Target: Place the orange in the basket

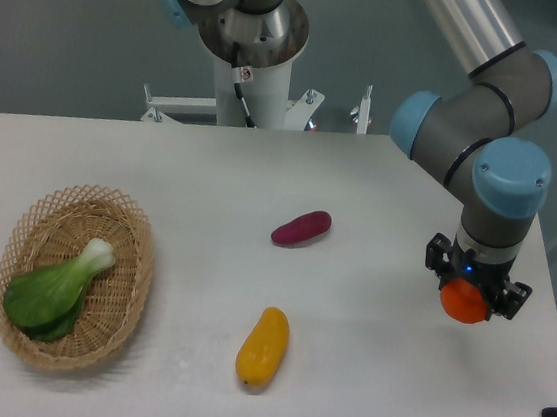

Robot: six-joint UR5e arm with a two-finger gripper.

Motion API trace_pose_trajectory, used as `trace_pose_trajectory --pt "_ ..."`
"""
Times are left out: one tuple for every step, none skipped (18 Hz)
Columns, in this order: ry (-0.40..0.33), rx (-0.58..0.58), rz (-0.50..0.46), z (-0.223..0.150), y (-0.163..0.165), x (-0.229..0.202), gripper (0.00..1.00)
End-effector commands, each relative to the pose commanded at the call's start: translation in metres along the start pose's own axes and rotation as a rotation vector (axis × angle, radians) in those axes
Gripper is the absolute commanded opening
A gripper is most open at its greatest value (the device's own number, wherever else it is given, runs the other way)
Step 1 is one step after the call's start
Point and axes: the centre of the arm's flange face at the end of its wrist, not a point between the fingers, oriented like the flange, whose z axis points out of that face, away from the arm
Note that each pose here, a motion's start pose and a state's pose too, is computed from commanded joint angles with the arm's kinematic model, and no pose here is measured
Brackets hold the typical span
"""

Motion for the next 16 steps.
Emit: trace_pose_trajectory --pt "0.003 0.010 -0.002 -0.001 -0.015 0.008 0.65" --pt "-0.001 0.018 -0.022 -0.005 -0.034 0.018 0.65" --pt "-0.001 0.021 -0.020 -0.006 -0.046 0.025 0.65" --pt "-0.003 0.026 -0.017 -0.009 -0.057 0.032 0.65" --pt "-0.013 0.034 -0.023 -0.019 -0.066 0.039 0.65" --pt "-0.016 0.043 -0.023 -0.027 -0.078 0.050 0.65" --pt "-0.018 0.049 -0.013 -0.034 -0.091 0.063 0.65" --pt "-0.011 0.056 0.009 -0.037 -0.107 0.083 0.65" --pt "-0.007 0.059 0.019 -0.040 -0.117 0.095 0.65" --pt "0.003 0.061 0.043 -0.040 -0.134 0.118 0.65" --pt "0.011 0.064 0.065 -0.040 -0.144 0.133 0.65" --pt "0.014 0.070 0.084 -0.044 -0.154 0.148 0.65" --pt "0.019 0.073 0.093 -0.046 -0.164 0.163 0.65" --pt "0.022 0.073 0.094 -0.048 -0.173 0.179 0.65" --pt "0.023 0.077 0.098 -0.050 -0.182 0.194 0.65" --pt "0.020 0.085 0.114 -0.058 -0.198 0.216 0.65"
